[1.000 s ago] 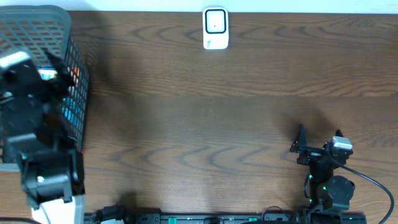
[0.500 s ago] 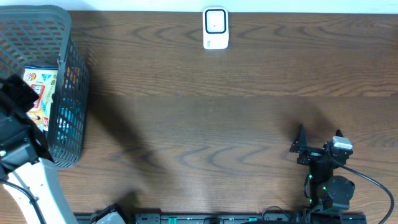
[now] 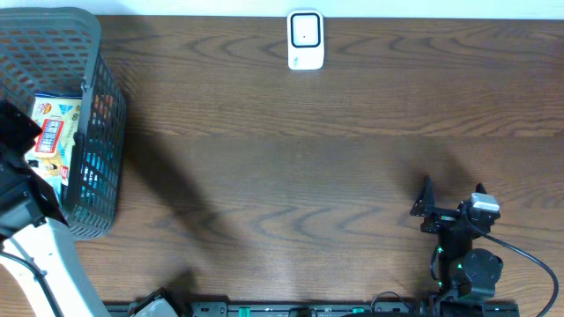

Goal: Scan the item barcode
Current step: 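Reach into the basket and grasp the green wipes pack with left gripper, then carry the green wipes pack toward the scanner and set it down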

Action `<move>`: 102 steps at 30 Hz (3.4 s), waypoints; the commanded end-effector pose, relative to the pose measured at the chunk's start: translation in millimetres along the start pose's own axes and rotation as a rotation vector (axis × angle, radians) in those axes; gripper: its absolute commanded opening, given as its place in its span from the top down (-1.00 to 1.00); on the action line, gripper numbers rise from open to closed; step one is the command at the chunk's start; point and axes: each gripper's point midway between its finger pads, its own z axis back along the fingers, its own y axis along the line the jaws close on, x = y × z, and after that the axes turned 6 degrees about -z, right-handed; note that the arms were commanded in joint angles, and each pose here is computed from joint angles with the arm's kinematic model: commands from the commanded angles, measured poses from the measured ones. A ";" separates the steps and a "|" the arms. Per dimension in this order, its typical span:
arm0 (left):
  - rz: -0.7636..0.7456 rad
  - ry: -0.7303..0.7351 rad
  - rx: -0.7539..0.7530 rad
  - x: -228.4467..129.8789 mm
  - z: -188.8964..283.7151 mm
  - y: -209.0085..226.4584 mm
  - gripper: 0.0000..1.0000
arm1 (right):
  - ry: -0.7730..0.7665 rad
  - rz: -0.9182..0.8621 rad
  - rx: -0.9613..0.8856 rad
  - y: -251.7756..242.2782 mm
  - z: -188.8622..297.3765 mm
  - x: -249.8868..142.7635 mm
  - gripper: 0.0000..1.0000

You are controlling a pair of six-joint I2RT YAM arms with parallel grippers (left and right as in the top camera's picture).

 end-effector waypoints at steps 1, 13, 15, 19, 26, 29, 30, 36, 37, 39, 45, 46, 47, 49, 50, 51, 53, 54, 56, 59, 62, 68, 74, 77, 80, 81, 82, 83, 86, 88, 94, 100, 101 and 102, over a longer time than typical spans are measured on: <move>0.014 0.043 -0.069 -8.5 -20.7 -8.9 -0.96 | 0.005 0.013 -0.010 -2.6 -0.2 -1.4 -0.99; 0.075 0.415 0.042 -117.6 -75.8 48.0 -0.98 | 0.005 0.012 -0.009 -2.5 -0.2 -1.4 -0.99; 0.085 0.471 0.055 -133.6 -76.8 54.7 -0.97 | 0.005 0.012 -0.009 -2.5 -0.2 -1.4 -0.99; 0.087 0.565 0.052 -159.3 -77.9 54.3 -0.97 | 0.005 0.013 -0.009 -2.5 -0.2 -1.4 -0.99; 0.085 0.700 0.040 -200.8 -80.8 49.1 -0.95 | 0.005 0.013 -0.009 -2.5 -0.2 -1.4 -0.99; 0.084 0.776 0.033 -224.0 -84.1 46.2 -0.95 | 0.005 0.012 -0.009 -2.5 -0.2 -1.4 -0.99; 0.084 0.791 0.031 -229.0 -85.2 45.6 -0.95 | 0.005 0.012 -0.009 -2.5 -0.2 -1.4 -0.98; 0.105 0.911 -0.034 -270.8 -94.0 30.8 -0.86 | 0.005 0.013 -0.009 -2.5 -0.2 -1.4 -0.99; 0.106 0.922 -0.035 -274.9 -94.6 30.3 -0.86 | 0.005 0.013 -0.009 -2.5 -0.2 -1.4 -0.98; 0.106 0.946 -0.037 -283.5 -95.7 29.0 -0.84 | 0.005 0.012 -0.009 -2.5 -0.2 -1.4 -0.99; 0.113 1.006 -0.055 -303.3 -95.9 24.1 -0.49 | 0.005 0.012 -0.009 -2.5 -0.2 -1.4 -0.99; 0.114 1.010 -0.056 -304.4 -95.6 23.7 -0.37 | 0.005 0.012 -0.009 -2.5 -0.2 -1.4 -0.98; 0.115 1.013 -0.059 -304.8 -95.1 23.2 -0.23 | 0.005 0.012 -0.009 -2.5 -0.2 -1.4 -0.99; 0.115 1.013 -0.059 -304.5 -95.1 23.2 -0.04 | 0.005 0.013 -0.009 -2.5 -0.2 -1.4 -0.98; 0.115 1.016 -0.059 -304.8 -94.3 23.2 0.06 | 0.005 0.012 -0.009 -2.5 -0.2 -1.4 -0.99; 0.115 1.020 -0.059 -305.2 -93.5 23.2 0.18 | 0.005 0.013 -0.009 -2.5 -0.2 -1.4 -0.99; 0.116 1.023 -0.060 -305.6 -92.8 23.0 0.19 | 0.005 0.013 -0.009 -2.5 -0.2 -1.4 -0.98; 0.115 1.023 -0.060 -305.5 -92.7 23.0 0.19 | 0.005 0.013 -0.009 -2.5 -0.2 -1.4 -0.99; 0.115 1.016 -0.059 -303.1 -92.7 23.3 0.19 | 0.005 0.013 -0.009 -2.5 -0.2 -1.4 -0.99; 0.119 0.983 -0.055 -291.4 -93.5 24.8 0.19 | 0.005 0.013 -0.010 -2.6 -0.2 -1.4 -0.99; 0.122 0.910 -0.048 -263.7 -93.8 28.1 0.20 | 0.005 0.013 -0.009 -2.5 -0.2 -1.4 -0.98; 0.164 0.634 -0.140 -169.5 -82.6 18.8 0.19 | 0.005 0.012 -0.010 -2.6 -0.2 -1.4 -0.99; 0.278 0.200 -0.301 -34.7 -30.0 0.1 0.20 | 0.005 0.012 -0.009 -2.5 -0.2 -1.4 -0.98; 0.323 -0.025 -0.433 30.6 18.0 -13.8 0.20 | 0.005 0.012 -0.009 -2.5 -0.2 -1.4 -0.98; 0.347 -0.213 -0.563 81.6 71.2 -29.1 0.20 | 0.005 0.012 -0.010 -2.6 -0.2 -1.4 -0.99; 0.345 -0.269 -0.609 95.4 90.4 -36.4 0.19 | 0.005 0.013 -0.009 -2.5 -0.2 -1.4 -0.99; 0.339 -0.308 -0.650 104.8 106.5 -43.9 0.19 | 0.005 0.013 -0.009 -2.5 -0.2 -1.4 -0.98; 0.335 -0.348 -0.705 114.1 128.0 -56.2 0.19 | 0.005 0.012 -0.009 -2.5 -0.2 -1.4 -0.98; 0.304 -0.364 -0.828 116.7 161.0 -89.0 0.20 | 0.005 0.013 -0.009 -2.5 -0.2 -1.4 -0.99; 0.286 -0.333 -0.924 111.0 175.7 -116.2 0.20 | 0.005 0.012 -0.009 -2.5 -0.2 -1.4 -0.99; 0.136 -0.106 -1.197 55.7 202.0 -214.0 0.19 | 0.005 0.013 -0.009 -2.5 -0.2 -1.4 -0.99; -0.020 0.195 -1.344 -25.4 210.0 -295.9 0.19 | 0.005 0.013 -0.009 -2.5 -0.2 -1.4 -0.99; -0.043 0.249 -1.353 -41.1 209.7 -309.6 0.19 | 0.005 0.013 -0.009 -2.5 -0.2 -1.4 -0.98; -0.069 0.292 -1.363 -55.2 210.0 -321.1 0.19 | 0.005 0.012 -0.009 -2.5 -0.2 -1.4 -0.98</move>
